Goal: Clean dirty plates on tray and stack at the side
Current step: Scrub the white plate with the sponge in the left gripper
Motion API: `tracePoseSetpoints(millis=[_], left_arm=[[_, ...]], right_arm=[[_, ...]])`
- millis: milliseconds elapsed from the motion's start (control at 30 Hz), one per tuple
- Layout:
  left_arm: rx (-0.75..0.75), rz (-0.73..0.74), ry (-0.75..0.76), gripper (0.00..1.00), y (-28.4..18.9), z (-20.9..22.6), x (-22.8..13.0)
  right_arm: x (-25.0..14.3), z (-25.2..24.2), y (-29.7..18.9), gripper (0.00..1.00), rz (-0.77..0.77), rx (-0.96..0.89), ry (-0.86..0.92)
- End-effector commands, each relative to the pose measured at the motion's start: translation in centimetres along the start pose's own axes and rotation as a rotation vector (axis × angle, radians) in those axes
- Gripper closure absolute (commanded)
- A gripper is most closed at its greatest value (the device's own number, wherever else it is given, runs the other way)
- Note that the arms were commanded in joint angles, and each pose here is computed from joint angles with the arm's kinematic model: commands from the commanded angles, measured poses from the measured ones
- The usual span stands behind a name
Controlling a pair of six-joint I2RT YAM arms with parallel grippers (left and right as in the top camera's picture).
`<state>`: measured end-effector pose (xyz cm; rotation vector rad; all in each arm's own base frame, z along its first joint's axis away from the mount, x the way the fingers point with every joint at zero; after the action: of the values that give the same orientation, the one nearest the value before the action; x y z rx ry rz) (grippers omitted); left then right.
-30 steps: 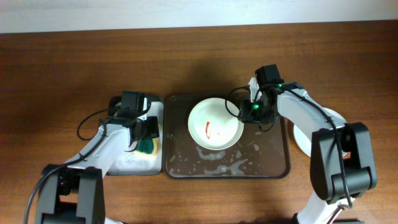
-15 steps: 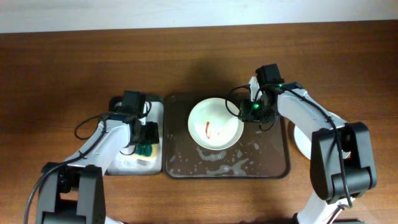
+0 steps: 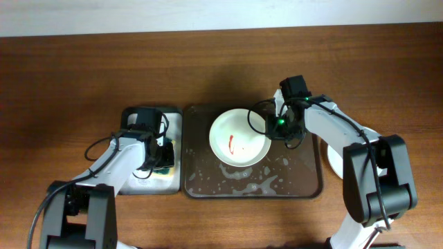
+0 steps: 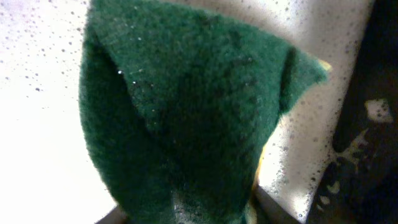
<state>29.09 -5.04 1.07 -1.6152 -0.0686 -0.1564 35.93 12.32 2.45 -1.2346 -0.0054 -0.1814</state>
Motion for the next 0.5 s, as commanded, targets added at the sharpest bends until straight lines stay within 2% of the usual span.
tracePoseSetpoints(millis=[0,33,133,367,467], left_arm=[[-0.016,0.007,0.006,0.94,0.0,-0.3,-0.6],[-0.016,0.006,0.006,1.0,0.0,-0.3,-0.6],[-0.02,-0.042,0.007,1.0,-1.6,-0.4,0.6],[-0.095,-0.312,0.026,1.0,-9.0,-1.9,5.0],[-0.164,-0.347,0.046,1.0,-9.7,-3.2,5.6]], right_arm=[[-0.9,-0.5,0.8,0.88,0.038,-0.023,0.013],[-1.1,-0.6,0.9,0.89,0.046,-0.026,0.015],[-1.4,-0.7,0.9,0.96,0.061,-0.032,0.02],[-2.1,-0.9,0.9,0.96,0.089,-0.042,0.029],[-2.2,-1.0,0.9,0.96,0.095,-0.044,0.031]])
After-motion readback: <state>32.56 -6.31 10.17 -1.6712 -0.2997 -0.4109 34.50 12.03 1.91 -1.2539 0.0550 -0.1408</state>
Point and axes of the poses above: each gripper's point midway between its finger pads, its own y axis out along the fingers, its own z axis along the line the jaws close on, x = y × z, the point moved 1 cm from there along -y, back along the fingers, and after that the axes turned 7 degrees about y, right-handed, at the moved point
